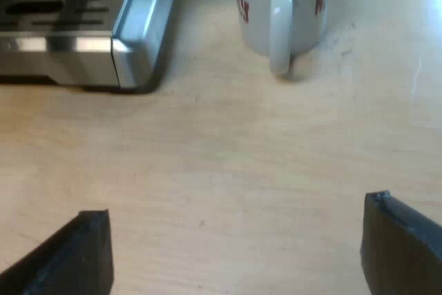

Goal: Pour the beans into the coffee machine

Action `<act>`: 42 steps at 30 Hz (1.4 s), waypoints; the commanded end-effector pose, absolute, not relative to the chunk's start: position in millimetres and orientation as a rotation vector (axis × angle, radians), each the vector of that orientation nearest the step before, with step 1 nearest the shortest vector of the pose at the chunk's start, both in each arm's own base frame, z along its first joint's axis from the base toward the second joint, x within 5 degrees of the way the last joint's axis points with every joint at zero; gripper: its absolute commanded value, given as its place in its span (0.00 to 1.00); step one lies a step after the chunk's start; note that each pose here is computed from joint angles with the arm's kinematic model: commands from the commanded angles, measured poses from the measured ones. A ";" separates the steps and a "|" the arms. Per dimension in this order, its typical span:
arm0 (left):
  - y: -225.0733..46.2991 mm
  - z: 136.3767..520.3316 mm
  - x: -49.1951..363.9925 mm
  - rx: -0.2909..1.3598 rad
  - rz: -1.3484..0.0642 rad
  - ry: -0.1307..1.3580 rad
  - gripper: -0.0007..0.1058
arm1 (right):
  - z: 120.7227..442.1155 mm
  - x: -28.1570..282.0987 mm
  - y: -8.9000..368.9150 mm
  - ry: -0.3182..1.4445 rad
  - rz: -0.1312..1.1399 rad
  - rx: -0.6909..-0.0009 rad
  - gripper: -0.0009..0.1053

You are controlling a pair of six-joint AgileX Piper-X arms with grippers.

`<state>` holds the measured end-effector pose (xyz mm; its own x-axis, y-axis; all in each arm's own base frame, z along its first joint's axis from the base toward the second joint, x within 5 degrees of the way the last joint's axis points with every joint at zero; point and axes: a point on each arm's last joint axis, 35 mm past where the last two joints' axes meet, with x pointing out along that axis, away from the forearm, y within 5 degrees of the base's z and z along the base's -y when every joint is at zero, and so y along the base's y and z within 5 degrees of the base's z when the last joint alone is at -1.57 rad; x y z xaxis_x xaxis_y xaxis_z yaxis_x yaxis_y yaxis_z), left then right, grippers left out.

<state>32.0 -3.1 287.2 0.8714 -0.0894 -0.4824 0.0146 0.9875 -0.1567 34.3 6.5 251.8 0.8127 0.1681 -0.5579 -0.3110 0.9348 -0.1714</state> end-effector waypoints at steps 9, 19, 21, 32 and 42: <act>-3.4 291.1 31.5 -0.149 -0.063 0.482 0.85 | 248.9 36.7 8.5 0.569 0.305 -0.231 0.75; -3.4 290.8 32.0 -0.149 -0.063 0.481 0.85 | 248.9 36.7 8.5 0.569 0.305 -0.231 0.75; -3.3 290.1 33.7 -0.148 -0.064 0.471 0.85 | 248.9 36.7 8.5 0.569 0.305 -0.231 0.75; -3.3 288.5 36.5 -0.148 -0.065 0.459 0.85 | 248.9 36.7 8.5 0.569 0.305 -0.231 0.75; -3.3 288.5 36.5 -0.148 -0.065 0.459 0.85 | 248.9 36.7 8.5 0.569 0.305 -0.231 0.75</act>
